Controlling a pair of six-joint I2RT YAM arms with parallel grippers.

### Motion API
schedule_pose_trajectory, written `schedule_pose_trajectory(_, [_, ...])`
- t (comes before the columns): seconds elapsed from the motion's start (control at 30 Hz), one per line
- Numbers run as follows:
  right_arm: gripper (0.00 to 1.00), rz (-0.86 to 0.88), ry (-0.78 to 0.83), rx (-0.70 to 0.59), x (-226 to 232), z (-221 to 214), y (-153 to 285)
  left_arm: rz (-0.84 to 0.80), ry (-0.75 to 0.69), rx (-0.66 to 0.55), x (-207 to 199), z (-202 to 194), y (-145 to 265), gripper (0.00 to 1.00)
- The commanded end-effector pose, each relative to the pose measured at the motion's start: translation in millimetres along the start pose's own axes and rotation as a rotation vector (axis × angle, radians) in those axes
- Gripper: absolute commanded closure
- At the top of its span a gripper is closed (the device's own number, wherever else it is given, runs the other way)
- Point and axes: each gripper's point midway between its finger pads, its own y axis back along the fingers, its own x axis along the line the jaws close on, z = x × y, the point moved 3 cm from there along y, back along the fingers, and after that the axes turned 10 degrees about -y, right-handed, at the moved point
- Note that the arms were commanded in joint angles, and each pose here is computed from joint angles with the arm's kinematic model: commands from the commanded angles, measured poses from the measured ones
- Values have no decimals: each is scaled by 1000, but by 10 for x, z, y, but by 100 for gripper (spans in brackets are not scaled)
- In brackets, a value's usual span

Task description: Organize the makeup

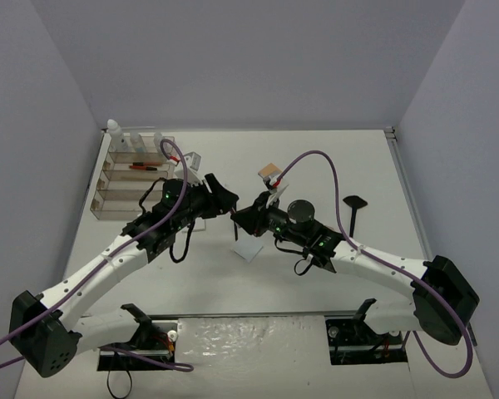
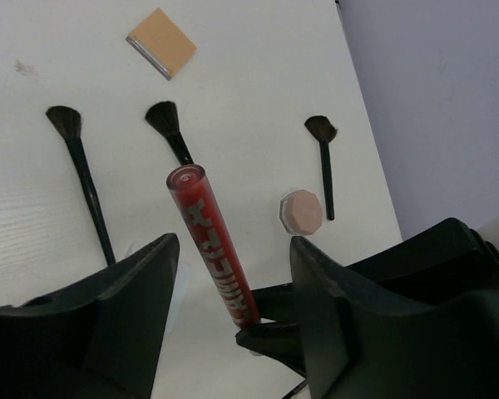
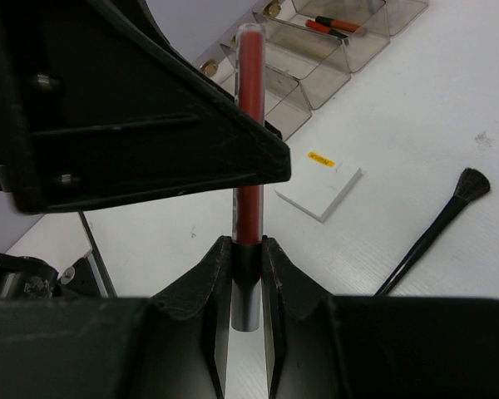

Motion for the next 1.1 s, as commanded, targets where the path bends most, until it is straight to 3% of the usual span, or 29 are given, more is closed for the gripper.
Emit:
schedule_pose_trajectory(0.0, [100, 99, 32, -119, 263, 306, 8, -85, 28, -151, -315, 419, 8, 78])
schedule_pose_trajectory(0.07, [99, 91, 34, -122, 249, 312, 9, -88, 30, -153, -330, 422, -11, 95])
schedule_pose_trajectory(0.13, [90, 82, 38, -122, 233, 305, 12, -88, 34, -155, -334, 423, -24, 100])
schedule_pose_trajectory(0.33, [32, 15, 68, -104, 114, 284, 13, -20, 39, -179, -222, 452, -57, 100])
schedule_pose_trajectory(0.43, [10, -92, 94, -87, -69, 265, 51, 79, 40, -210, -37, 570, -69, 100])
schedule_pose_trajectory(0.7, [5, -344, 156, -113, -447, 359, 371, 355, 259, -338, 1044, 1052, -102, 100])
schedule_pose_trajectory(0.9, [0, -506, 168, -165, -690, 463, 780, 532, 566, -457, 2348, 1488, -214, 100])
schedule_pose_trajectory(1.07, [0, -555, 187, -198, -753, 527, 1017, 608, 716, -478, 3097, 1659, -380, 100])
